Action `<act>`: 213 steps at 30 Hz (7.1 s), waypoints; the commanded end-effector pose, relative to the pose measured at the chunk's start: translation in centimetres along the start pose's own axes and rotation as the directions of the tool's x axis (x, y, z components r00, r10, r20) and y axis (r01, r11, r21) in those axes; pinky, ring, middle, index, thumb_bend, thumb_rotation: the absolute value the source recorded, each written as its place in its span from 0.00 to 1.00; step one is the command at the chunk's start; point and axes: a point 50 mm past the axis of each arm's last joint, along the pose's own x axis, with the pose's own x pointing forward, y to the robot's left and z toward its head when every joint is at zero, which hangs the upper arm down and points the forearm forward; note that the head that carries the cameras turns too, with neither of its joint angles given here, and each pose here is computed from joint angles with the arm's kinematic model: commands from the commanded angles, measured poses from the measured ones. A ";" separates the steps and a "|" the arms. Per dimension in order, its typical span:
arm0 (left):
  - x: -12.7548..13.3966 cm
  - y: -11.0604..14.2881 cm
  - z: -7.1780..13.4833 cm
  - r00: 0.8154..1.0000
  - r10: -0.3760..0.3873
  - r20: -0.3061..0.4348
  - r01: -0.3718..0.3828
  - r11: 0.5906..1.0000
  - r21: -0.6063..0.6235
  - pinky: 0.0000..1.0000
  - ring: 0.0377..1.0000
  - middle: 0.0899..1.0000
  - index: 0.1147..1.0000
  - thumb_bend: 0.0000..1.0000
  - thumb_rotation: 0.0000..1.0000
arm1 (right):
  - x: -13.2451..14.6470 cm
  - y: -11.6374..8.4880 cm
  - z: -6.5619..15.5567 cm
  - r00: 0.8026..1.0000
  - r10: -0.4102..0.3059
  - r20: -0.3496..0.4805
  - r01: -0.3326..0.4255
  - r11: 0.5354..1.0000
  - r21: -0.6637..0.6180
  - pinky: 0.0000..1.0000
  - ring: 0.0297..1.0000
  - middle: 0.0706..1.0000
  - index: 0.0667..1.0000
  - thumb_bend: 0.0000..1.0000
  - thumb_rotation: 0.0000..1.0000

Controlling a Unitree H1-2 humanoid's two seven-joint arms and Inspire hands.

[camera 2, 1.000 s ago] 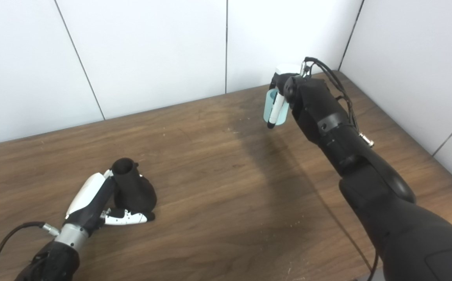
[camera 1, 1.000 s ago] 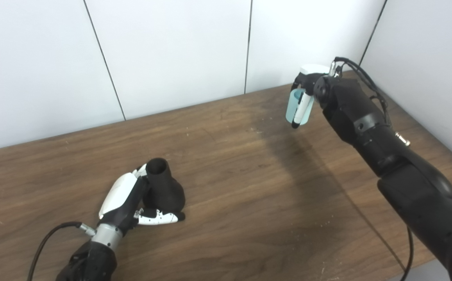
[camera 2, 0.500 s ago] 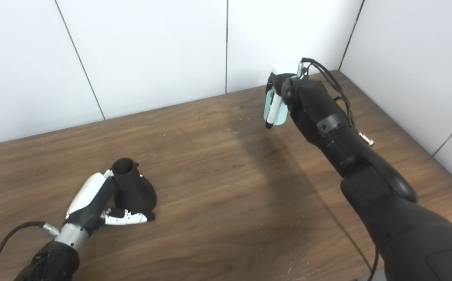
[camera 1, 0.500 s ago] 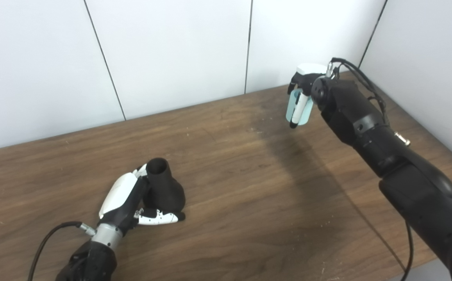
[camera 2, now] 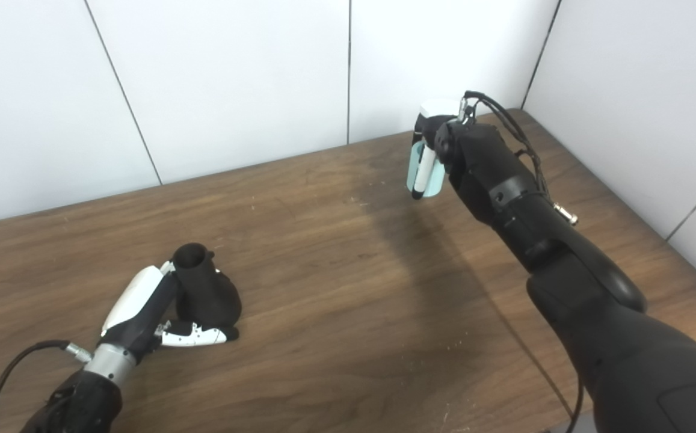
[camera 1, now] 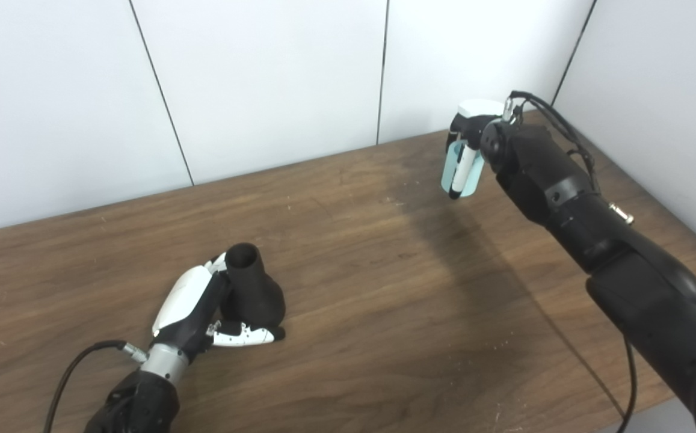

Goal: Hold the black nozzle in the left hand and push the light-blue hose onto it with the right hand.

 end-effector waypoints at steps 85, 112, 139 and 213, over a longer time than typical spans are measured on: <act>-2.4 -7.0 -3.3 0.918 -0.249 -0.309 0.258 0.966 -0.010 1.00 1.00 0.89 0.41 0.52 0.05 | -18.8 -8.1 14.5 0.643 -0.252 0.723 0.256 0.961 0.108 0.32 0.43 0.46 0.43 0.50 0.00; -1.2 -8.3 -1.4 0.923 -0.246 -0.296 0.244 0.969 -0.045 1.00 1.00 0.89 0.41 0.52 0.04 | -21.7 -7.5 17.1 0.462 -0.182 0.868 0.288 0.957 0.047 0.30 0.43 0.46 0.44 0.50 0.00; -1.0 -8.2 -1.4 0.921 -0.247 -0.300 0.246 0.968 -0.042 1.00 1.00 0.88 0.41 0.52 0.04 | -22.0 -7.7 18.9 0.487 -0.134 0.863 0.313 0.949 -0.029 0.31 0.42 0.46 0.43 0.50 0.00; -0.8 -8.4 -1.1 0.909 -0.271 -0.316 0.270 0.962 -0.049 1.00 1.00 0.88 0.41 0.52 0.04 | -21.1 -3.3 22.3 0.469 -0.008 0.883 0.266 0.955 -0.133 0.31 0.42 0.45 0.46 0.50 0.00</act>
